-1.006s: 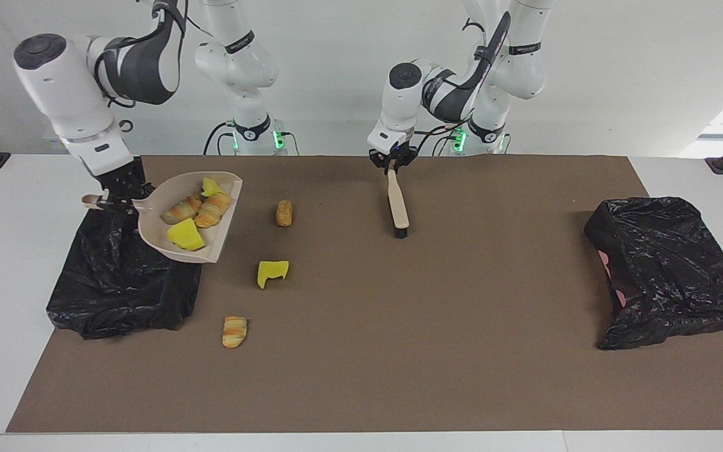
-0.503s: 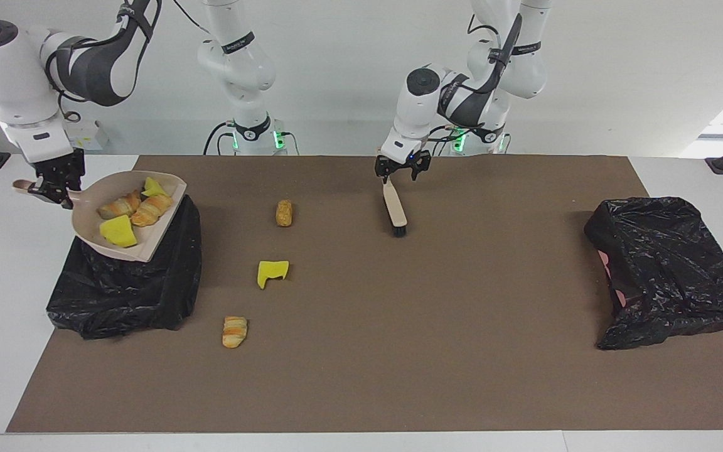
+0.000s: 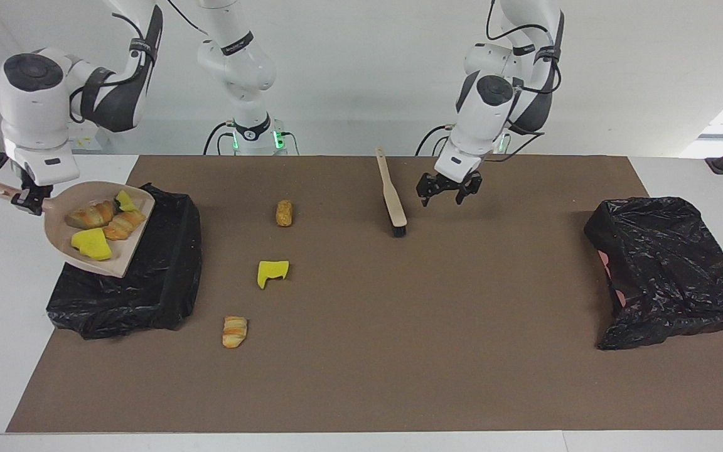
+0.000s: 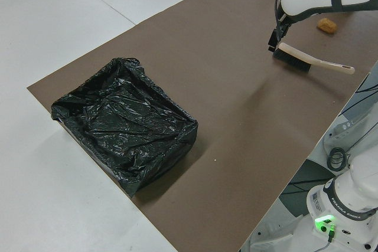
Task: Sweep and dump trash in bin
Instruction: 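Carry the loaded dustpan to the trash bag with the right gripper, then tip the dustpan into the bag with the right gripper while the left gripper withdraws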
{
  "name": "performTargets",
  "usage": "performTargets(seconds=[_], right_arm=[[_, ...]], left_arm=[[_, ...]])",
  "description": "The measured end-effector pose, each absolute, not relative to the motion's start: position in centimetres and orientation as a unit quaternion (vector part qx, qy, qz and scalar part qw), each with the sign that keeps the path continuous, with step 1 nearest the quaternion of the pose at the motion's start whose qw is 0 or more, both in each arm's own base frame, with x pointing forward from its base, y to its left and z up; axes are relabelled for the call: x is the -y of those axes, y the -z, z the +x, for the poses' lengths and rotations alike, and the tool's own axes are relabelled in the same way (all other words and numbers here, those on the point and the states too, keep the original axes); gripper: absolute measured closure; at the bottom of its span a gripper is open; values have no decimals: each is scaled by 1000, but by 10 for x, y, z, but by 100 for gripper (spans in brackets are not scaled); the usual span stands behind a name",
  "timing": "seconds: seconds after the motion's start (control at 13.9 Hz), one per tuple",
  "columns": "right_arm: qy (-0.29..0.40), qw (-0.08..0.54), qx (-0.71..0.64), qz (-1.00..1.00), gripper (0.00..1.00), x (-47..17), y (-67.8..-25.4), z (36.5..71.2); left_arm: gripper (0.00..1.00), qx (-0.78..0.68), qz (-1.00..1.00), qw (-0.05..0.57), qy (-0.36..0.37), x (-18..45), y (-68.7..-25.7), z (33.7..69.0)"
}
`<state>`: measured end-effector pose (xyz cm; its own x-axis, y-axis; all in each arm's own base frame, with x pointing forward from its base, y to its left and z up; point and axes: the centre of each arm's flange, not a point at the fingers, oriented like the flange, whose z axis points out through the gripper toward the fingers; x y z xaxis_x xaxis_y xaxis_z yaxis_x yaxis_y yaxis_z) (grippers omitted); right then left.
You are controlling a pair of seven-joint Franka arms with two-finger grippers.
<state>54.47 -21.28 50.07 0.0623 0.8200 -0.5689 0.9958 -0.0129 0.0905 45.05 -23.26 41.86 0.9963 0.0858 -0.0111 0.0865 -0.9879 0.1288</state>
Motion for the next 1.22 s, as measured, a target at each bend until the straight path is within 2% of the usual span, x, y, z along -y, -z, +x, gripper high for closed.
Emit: performTargets(seconds=[0.36,0.57,0.86,1.22], right_arm=[[221,310,-643,665,67,161,-491,541],[261,327,-630,655,67,156,-492,530],[325,358,-629,608,67,133,-497,530],[365,401,-625,561,67,107,-512,533]], left_arm=[[0,-2,999,51,-2,157,-468,519],[0,13,999,48,-6,103,-494,550],[0,28,998,48,-5,48,-528,563],[0,21,999,46,10,28,-557,581]])
